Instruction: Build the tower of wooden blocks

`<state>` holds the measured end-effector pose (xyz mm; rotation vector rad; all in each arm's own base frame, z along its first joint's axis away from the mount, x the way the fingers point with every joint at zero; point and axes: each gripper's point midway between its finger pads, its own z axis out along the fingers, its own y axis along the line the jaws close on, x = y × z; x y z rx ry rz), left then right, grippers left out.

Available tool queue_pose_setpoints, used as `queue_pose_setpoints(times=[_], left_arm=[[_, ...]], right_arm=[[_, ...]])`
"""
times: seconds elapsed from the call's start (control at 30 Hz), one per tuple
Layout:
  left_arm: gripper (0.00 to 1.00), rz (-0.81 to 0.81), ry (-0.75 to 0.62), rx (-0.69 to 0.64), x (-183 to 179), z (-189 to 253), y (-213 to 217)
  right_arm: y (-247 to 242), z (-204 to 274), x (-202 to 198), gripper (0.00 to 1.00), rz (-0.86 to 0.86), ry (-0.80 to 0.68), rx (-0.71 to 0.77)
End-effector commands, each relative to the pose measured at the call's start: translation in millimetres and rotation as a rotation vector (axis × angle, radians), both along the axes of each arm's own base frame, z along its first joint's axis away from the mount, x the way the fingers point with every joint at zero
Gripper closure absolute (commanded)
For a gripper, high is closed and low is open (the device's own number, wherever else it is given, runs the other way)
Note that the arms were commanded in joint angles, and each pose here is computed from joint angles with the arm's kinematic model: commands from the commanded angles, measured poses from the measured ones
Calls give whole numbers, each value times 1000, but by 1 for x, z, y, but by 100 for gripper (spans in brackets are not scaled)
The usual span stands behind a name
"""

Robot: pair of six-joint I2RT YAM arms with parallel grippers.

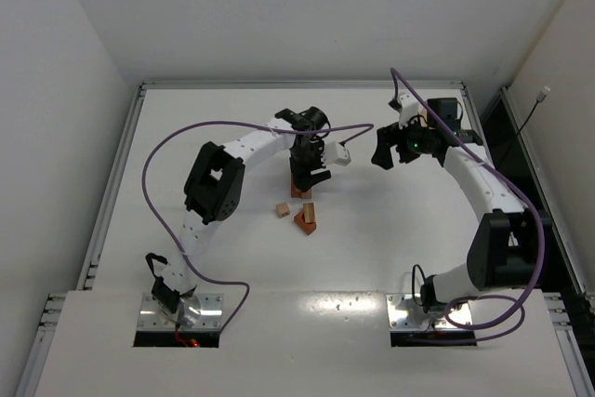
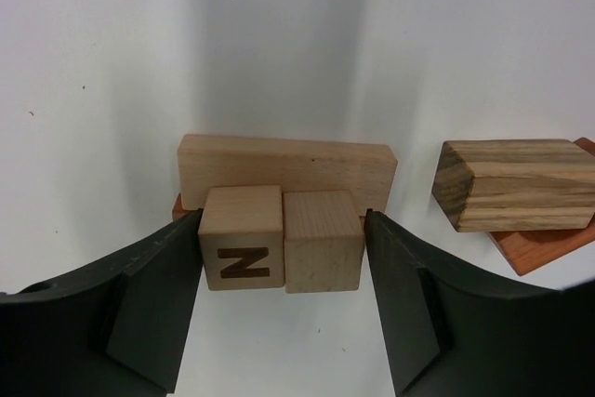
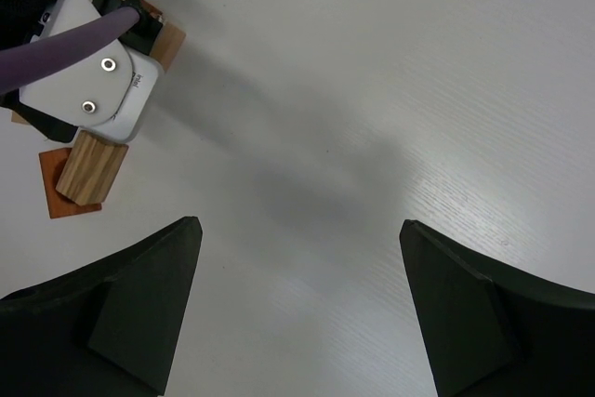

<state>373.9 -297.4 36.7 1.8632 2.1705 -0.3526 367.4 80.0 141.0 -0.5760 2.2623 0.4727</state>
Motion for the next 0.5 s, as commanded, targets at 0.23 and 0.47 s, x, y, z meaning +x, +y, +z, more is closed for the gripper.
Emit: queue_pose_setpoints(times=[0.23, 0.47], left_arm=[[29, -8, 13, -45, 1, 12, -2], [28, -6, -11, -51, 4, 22, -2]], right_arm=[[5, 20, 11, 15, 31, -61, 27], [5, 20, 11, 15, 31, -61, 27]])
